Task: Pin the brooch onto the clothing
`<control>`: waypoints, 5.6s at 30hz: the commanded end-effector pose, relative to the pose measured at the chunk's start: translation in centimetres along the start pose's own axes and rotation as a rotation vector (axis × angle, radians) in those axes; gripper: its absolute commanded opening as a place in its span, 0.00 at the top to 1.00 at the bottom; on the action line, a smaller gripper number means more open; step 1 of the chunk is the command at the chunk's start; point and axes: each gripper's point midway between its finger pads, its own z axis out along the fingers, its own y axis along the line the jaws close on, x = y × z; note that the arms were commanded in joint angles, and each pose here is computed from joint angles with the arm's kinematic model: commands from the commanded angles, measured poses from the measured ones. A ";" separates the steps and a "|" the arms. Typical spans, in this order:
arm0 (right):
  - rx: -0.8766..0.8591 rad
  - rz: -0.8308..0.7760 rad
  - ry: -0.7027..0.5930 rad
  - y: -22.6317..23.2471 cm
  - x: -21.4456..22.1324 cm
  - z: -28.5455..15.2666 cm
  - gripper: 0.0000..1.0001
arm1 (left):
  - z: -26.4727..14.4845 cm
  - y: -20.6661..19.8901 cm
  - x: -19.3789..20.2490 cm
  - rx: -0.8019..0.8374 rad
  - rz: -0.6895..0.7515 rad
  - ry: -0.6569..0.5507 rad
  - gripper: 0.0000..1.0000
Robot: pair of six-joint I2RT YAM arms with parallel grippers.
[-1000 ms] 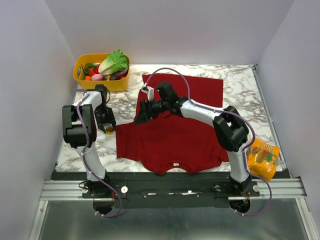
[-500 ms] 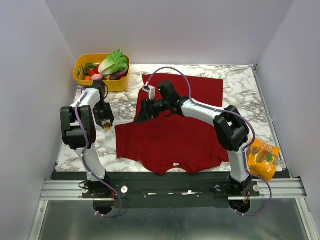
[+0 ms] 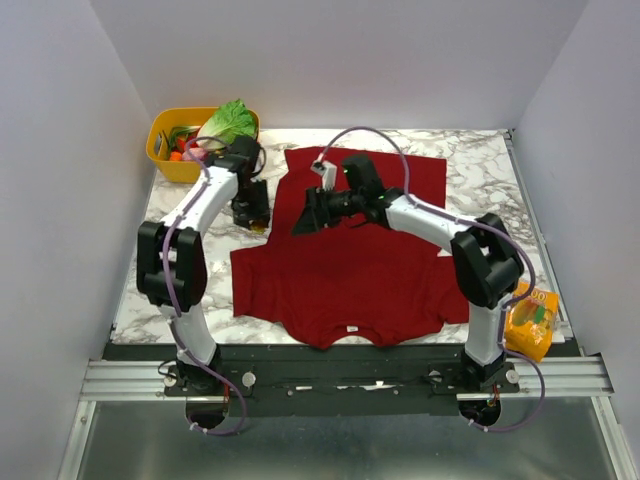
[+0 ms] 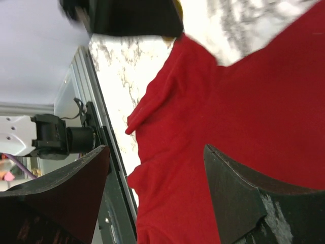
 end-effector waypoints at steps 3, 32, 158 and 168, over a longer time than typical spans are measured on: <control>0.101 -0.008 -0.164 -1.5 -3.8 -6.9 0.17 | 1.6 -10.2 1.0 0.138 0.129 0.021 0.64; 0.092 0.033 -0.139 -2.7 -3.0 -6.8 0.18 | 2.2 4.3 10.1 -0.330 0.065 0.134 1.00; 1.288 0.703 -0.323 -13.8 9.4 -34.9 1.00 | -0.5 -15.1 3.0 0.341 0.314 -0.401 0.41; 1.101 0.491 -0.277 -15.1 4.8 -30.3 0.96 | 4.8 -14.7 -7.1 0.016 0.363 -0.409 1.00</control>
